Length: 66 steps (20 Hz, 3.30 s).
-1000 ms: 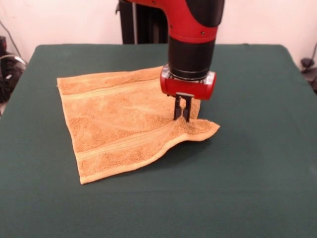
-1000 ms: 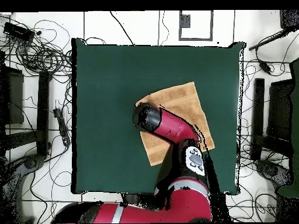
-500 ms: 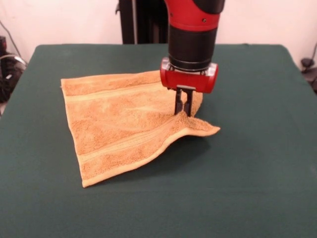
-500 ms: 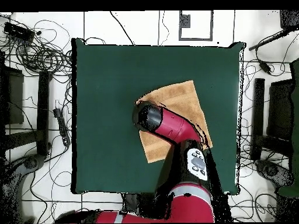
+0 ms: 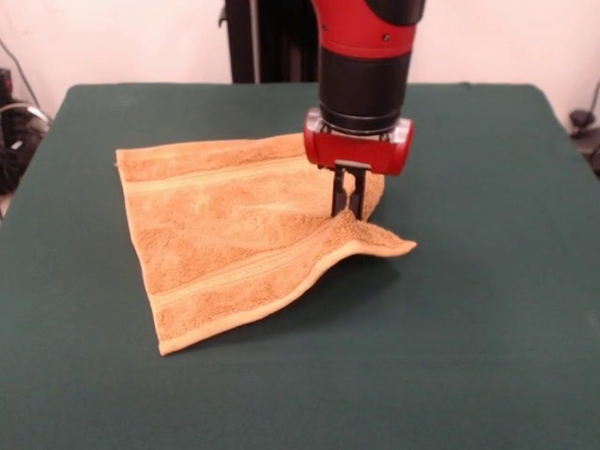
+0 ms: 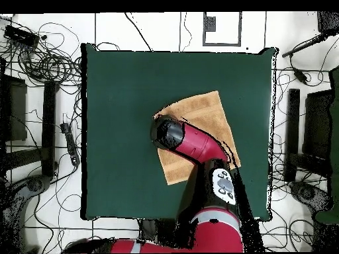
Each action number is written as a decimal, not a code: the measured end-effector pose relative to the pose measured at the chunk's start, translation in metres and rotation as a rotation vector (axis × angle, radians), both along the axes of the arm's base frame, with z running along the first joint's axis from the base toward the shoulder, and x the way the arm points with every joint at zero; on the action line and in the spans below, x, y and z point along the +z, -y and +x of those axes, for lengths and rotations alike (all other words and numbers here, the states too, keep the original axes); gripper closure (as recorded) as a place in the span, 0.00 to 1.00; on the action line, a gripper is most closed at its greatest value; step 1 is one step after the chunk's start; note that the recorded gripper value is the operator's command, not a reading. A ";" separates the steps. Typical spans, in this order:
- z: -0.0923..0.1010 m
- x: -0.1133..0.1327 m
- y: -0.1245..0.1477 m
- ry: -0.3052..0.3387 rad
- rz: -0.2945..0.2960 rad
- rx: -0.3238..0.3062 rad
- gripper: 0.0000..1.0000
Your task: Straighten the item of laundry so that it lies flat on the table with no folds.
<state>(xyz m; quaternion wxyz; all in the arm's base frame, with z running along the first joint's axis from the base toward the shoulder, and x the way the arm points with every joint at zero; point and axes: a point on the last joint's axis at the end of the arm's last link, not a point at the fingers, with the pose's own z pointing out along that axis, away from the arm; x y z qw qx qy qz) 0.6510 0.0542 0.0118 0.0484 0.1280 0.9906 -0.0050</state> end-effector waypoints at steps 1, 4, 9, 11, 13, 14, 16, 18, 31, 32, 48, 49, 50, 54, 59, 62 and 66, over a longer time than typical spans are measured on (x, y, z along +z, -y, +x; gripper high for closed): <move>0.000 -0.001 0.000 0.001 0.002 -0.001 1.00; 0.001 -0.002 0.000 0.005 0.008 -0.004 1.00; -0.002 -0.012 -0.001 0.023 0.005 -0.008 1.00; -0.004 -0.016 -0.001 0.034 -0.003 -0.008 1.00; -0.004 -0.019 -0.001 0.042 -0.009 -0.009 1.00; -0.004 -0.020 0.000 0.045 -0.011 -0.008 1.00; -0.005 -0.025 0.000 0.052 -0.017 -0.009 1.00; -0.005 -0.026 0.000 0.056 -0.020 -0.009 1.00; -0.013 -0.056 -0.001 0.087 -0.054 -0.002 1.00; -0.013 -0.058 -0.002 0.096 -0.060 0.001 1.00; -0.013 -0.058 -0.003 0.105 -0.068 0.004 1.00; -0.013 -0.058 -0.003 0.106 -0.068 0.004 1.00; -0.013 -0.058 -0.003 0.106 -0.068 0.004 1.00; -0.013 -0.058 -0.003 0.106 -0.068 0.004 1.00; -0.013 -0.058 -0.003 0.106 -0.068 0.004 1.00; -0.013 -0.058 -0.003 0.106 -0.068 0.004 1.00; -0.013 -0.058 -0.003 0.106 -0.068 0.004 1.00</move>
